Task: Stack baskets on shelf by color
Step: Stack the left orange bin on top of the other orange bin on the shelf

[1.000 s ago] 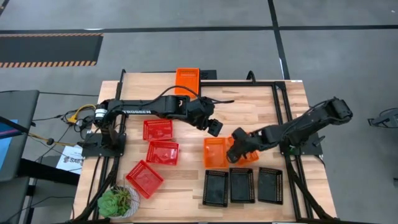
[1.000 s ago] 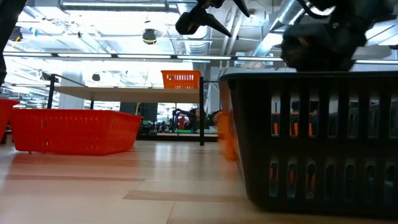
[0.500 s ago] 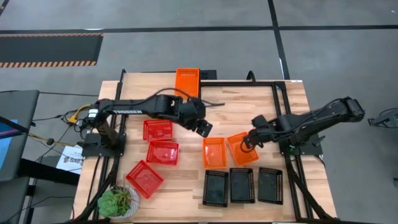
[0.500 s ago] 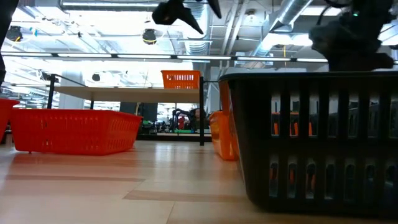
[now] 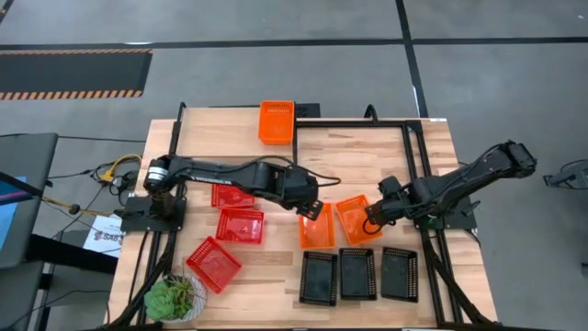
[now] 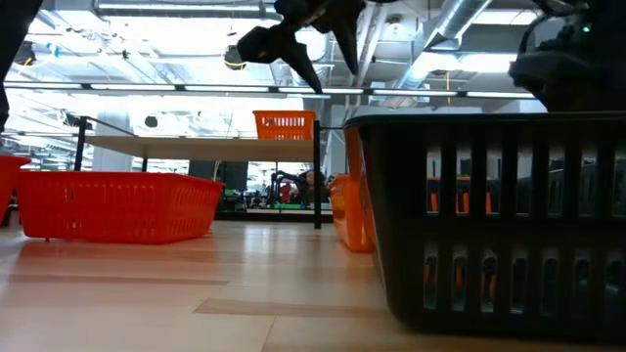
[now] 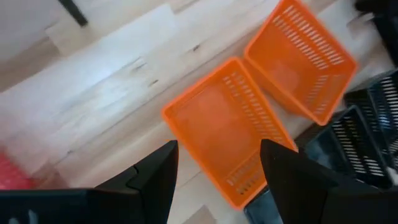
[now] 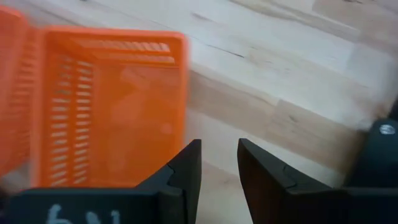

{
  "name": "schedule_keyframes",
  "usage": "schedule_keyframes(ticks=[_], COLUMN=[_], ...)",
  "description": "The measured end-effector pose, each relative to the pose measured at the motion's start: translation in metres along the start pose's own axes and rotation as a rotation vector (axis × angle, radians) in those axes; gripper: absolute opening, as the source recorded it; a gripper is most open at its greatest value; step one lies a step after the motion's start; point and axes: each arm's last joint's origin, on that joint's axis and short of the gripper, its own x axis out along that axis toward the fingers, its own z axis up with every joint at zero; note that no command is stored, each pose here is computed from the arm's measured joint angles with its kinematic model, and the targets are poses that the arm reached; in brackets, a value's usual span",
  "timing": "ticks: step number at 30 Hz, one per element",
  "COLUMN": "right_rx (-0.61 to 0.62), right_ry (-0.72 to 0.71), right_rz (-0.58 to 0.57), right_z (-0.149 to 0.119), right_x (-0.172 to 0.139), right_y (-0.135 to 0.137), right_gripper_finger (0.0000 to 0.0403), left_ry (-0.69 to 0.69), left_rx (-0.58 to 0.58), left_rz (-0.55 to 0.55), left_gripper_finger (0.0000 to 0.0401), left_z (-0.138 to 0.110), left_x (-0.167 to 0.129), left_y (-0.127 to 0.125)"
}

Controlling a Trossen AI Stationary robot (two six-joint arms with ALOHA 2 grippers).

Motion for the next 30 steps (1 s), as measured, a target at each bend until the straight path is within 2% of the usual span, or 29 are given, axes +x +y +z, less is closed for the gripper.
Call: schedule_keyframes(ticks=[3, 6, 10, 13, 22, 25, 30], right_rx=[-0.008, -0.01, -0.027, -0.029, -0.053, -0.055, -0.057], right_ry=[0.016, 0.018, 0.019, 0.018, 0.018, 0.018, 0.018], right_rz=[-0.021, -0.025, -0.03, -0.029, -0.025, -0.025, -0.025], right_z=[-0.005, -0.009, -0.011, -0.011, -0.011, -0.011, -0.011], right_x=[0.006, 0.009, 0.01, 0.01, 0.01, 0.01, 0.01], right_y=[-0.004, -0.005, -0.006, -0.006, -0.006, -0.006, -0.006], right_gripper_finger=[0.0128, 0.0127, 0.0126, 0.0126, 0.0125, 0.0125, 0.0124], left_ry=[0.02, 0.04, 0.059, 0.065, 0.086, 0.084, 0.088], left_rx=[-0.03, -0.082, -0.139, -0.139, -0.207, -0.225, -0.248], left_rz=[0.005, -0.052, -0.018, 0.032, 0.038, -0.013, -0.014], left_gripper_finger=[0.0215, 0.0215, 0.0215, 0.0215, 0.0215, 0.0215, 0.0215], left_z=[-0.009, -0.019, -0.032, -0.039, -0.061, -0.065, -0.069], left_x=[0.015, 0.035, 0.052, 0.06, 0.085, 0.091, 0.095], left_y=[0.001, 0.0, 0.008, 0.016, 0.03, 0.029, 0.031])
